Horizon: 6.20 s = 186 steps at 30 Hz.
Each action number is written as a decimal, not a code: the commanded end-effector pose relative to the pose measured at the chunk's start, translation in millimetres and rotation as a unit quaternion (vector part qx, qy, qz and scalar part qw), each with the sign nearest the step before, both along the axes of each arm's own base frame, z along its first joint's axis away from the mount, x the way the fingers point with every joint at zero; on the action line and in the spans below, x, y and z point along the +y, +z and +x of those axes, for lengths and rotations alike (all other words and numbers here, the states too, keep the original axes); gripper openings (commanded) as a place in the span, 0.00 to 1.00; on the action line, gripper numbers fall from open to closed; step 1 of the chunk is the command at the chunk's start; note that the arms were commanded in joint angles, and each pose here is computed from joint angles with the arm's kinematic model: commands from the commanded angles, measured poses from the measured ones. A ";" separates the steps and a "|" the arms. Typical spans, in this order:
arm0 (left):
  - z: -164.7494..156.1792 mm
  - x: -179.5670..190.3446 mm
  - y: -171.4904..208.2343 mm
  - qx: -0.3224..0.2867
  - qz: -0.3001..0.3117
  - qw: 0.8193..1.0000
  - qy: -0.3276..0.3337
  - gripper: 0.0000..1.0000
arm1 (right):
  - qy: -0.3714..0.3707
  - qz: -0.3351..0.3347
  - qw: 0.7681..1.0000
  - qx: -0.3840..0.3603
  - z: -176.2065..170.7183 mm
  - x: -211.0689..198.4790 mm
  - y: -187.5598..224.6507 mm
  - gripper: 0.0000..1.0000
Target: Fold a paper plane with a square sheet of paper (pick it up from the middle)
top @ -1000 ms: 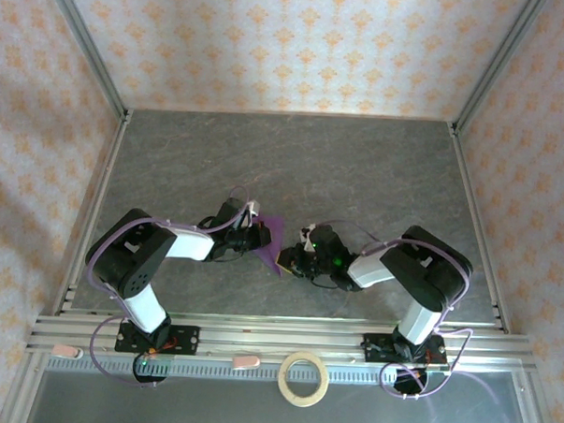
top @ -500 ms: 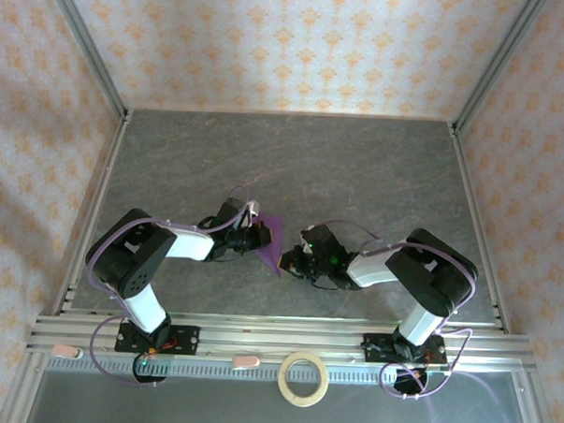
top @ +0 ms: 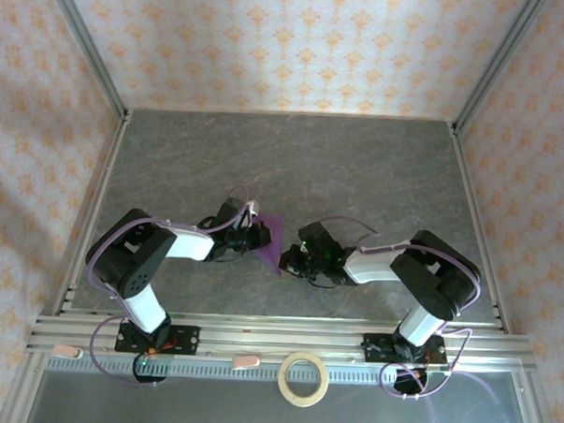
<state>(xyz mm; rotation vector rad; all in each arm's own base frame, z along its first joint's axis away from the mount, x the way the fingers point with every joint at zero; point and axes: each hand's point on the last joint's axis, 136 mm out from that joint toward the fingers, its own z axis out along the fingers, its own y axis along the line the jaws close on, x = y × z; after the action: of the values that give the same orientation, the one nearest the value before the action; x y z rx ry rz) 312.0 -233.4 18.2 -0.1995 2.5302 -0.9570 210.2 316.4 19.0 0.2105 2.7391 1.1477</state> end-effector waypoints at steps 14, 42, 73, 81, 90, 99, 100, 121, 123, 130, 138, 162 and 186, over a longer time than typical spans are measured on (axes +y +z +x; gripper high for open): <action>-23.2 23.8 -40.2 0.054 0.063 0.997 0.008 0.09 | 0.006 -0.055 0.998 0.025 -19.1 -20.4 -15.5 0.08; -24.6 23.0 -38.8 0.051 0.058 0.997 0.006 0.09 | 0.012 0.048 0.998 -0.041 31.6 33.3 49.1 0.00; -24.4 22.8 -40.8 0.055 0.060 0.997 0.006 0.09 | 0.024 0.017 0.999 -0.041 21.1 24.5 41.4 0.00; -24.8 22.3 -41.8 0.056 0.060 0.997 0.005 0.09 | 0.033 -0.017 0.999 -0.010 9.3 22.7 11.3 0.00; -25.0 23.0 -44.0 0.057 0.062 0.996 0.005 0.09 | 0.013 -0.027 1.000 0.010 -10.4 -4.1 -5.6 0.00; -24.0 22.0 -43.3 0.058 0.061 0.996 0.004 0.09 | 0.011 -0.002 1.000 -0.020 -3.6 2.8 24.5 0.00; -24.2 22.3 -43.4 0.057 0.062 0.996 0.004 0.09 | 0.011 0.003 1.000 -0.026 -1.8 4.4 30.2 0.00; -25.1 24.0 -45.9 0.060 0.069 0.996 0.004 0.08 | 0.012 -0.011 1.000 0.022 -29.6 -9.0 -11.2 0.00; -26.0 24.0 -47.3 0.062 0.067 0.996 0.005 0.08 | 0.010 0.003 1.000 0.028 -35.3 -11.3 -9.8 0.00; -24.6 23.7 -42.9 0.063 0.054 0.996 0.020 0.08 | 0.000 0.032 0.999 0.000 -31.9 -12.4 16.7 0.00; -27.1 27.6 -32.3 0.058 0.024 0.996 0.060 0.08 | -0.016 0.052 0.998 -0.032 -0.8 4.7 48.1 0.00; -11.4 18.1 1.3 0.013 0.016 0.999 0.039 0.10 | 0.027 -0.037 0.997 0.060 -23.4 -12.5 -45.8 0.00; -17.8 -15.1 -0.3 0.011 0.000 0.999 -0.051 0.11 | 0.029 0.016 0.998 0.050 -19.4 -14.5 -24.3 0.00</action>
<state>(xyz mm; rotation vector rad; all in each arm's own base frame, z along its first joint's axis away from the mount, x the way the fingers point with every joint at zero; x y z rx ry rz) 289.3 -251.1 28.4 -0.0855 2.5558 -1.0669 204.6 324.6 20.7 0.1102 2.7194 1.3486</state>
